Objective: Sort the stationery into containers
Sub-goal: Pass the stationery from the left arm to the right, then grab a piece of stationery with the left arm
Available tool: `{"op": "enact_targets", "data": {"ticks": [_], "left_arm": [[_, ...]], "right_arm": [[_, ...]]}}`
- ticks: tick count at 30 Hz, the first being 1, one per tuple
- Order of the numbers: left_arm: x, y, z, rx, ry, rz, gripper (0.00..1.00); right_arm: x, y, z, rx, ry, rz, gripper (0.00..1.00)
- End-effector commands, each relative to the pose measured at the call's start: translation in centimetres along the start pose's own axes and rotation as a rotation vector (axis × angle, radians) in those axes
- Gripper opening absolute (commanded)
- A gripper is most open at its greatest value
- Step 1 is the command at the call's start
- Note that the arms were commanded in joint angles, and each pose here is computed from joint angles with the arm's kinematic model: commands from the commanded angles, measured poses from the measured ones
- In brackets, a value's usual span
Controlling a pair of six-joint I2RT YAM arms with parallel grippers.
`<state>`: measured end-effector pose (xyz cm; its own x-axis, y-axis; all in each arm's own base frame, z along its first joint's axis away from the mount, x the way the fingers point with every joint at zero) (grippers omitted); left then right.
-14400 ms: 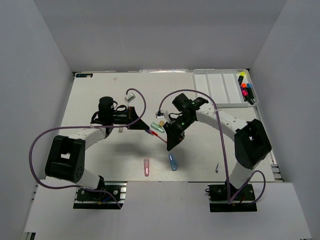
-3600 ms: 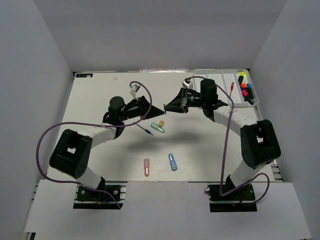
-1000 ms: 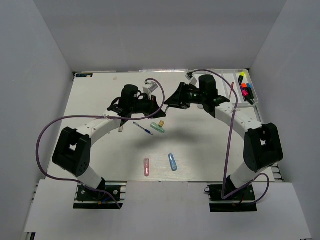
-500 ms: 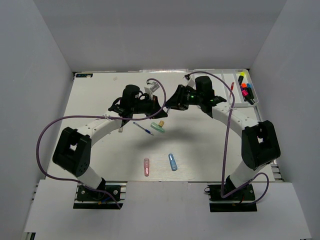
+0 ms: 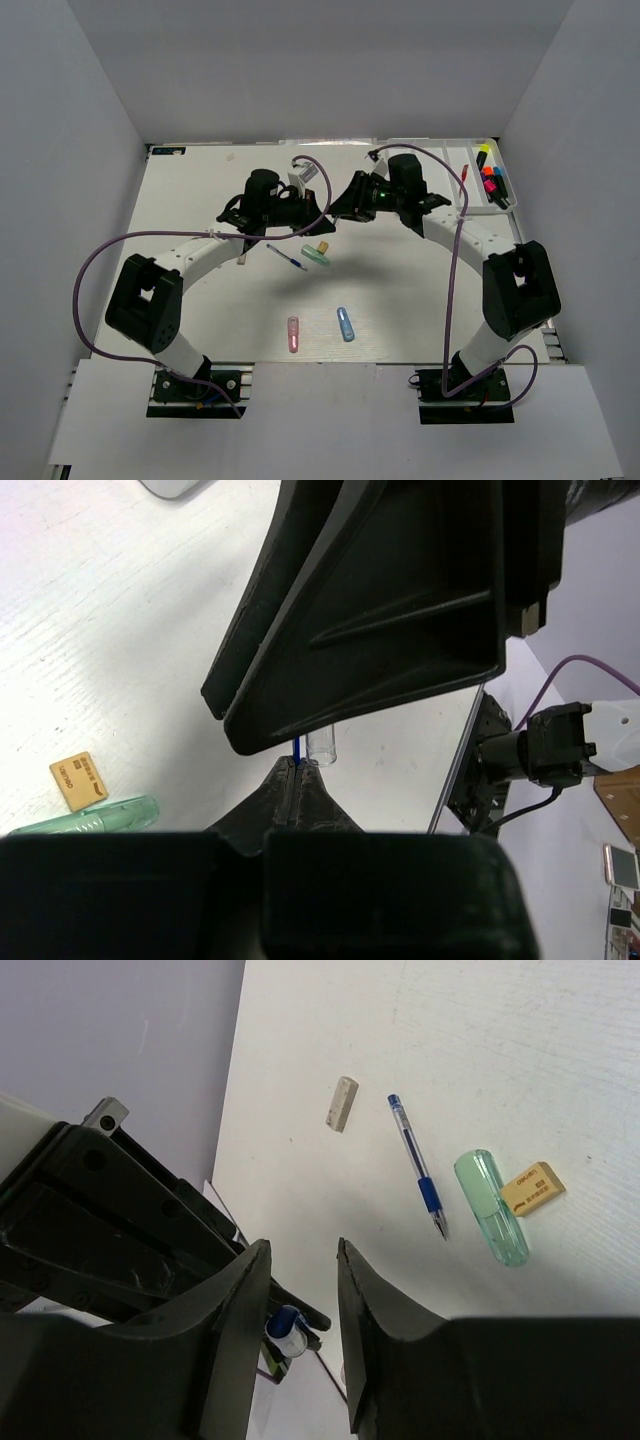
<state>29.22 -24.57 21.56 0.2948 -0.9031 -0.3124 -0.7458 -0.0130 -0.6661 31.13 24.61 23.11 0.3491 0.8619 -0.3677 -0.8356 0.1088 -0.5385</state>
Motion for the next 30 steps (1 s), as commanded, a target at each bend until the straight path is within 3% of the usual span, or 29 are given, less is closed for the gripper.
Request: {"op": "enact_targets", "data": {"ticks": [1, 4, 6, 13, 14, 15, 16, 19, 21, 24, 30], "left_arm": [[0.2, -1.0, -0.5, 0.006, 0.007, -0.030, 0.00], [0.3, -0.8, -0.5, -0.002, 0.012, -0.029, 0.00], [0.3, -0.8, -0.5, -0.004, 0.011, -0.028, 0.00], [0.2, -0.8, -0.6, -0.003, 0.012, -0.036, 0.00], [0.1, -0.8, -0.6, -0.007, 0.010, -0.035, 0.00], [0.1, -0.8, -0.6, -0.009, 0.008, -0.037, 0.06], [0.1, -0.8, -0.7, -0.008, 0.007, -0.036, 0.27], [-0.5, -0.9, -0.6, -0.005, -0.006, -0.036, 0.69], [-1.4, -1.1, -0.5, 0.012, 0.006, -0.020, 0.76], [-2.9, -1.5, -0.6, 0.130, 0.000, 0.018, 0.79], [-5.4, -2.6, -0.3, 0.424, 0.060, 0.178, 0.69]], "right_arm": [[-0.4, 0.0, 0.6, -0.019, -0.007, -0.032, 0.40], [-0.4, 0.2, 0.6, -0.015, -0.008, -0.030, 0.39], [-0.3, 0.2, 0.6, -0.020, -0.007, -0.030, 0.33], [-0.2, 0.3, 0.4, -0.013, -0.007, -0.029, 0.00], [-0.3, 0.3, 0.4, -0.010, -0.008, -0.030, 0.00], [-0.3, 0.2, 0.5, -0.008, -0.013, -0.034, 0.00], [-0.3, 0.2, 0.5, -0.008, -0.014, -0.038, 0.00], [-0.6, 0.0, 0.3, 0.002, -0.009, -0.047, 0.00], [-1.2, -0.4, 0.0, -0.004, 0.000, -0.058, 0.00], [-2.7, -1.3, -1.1, -0.021, 0.034, -0.078, 0.00], [-7.2, -3.6, -4.5, -0.125, 0.183, -0.151, 0.00]]}}
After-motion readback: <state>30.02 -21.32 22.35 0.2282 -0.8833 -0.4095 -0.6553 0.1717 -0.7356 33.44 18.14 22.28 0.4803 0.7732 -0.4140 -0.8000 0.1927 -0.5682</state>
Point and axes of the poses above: each gripper's point midway between its finger pads, its own x axis out along the fingers, its own z axis along the line the jaws close on, y = z × x, the point moved 8 cm from there along -x, back along the fingers, and after that the axes turned 8 degrees about -x, right-handed, at the moved point
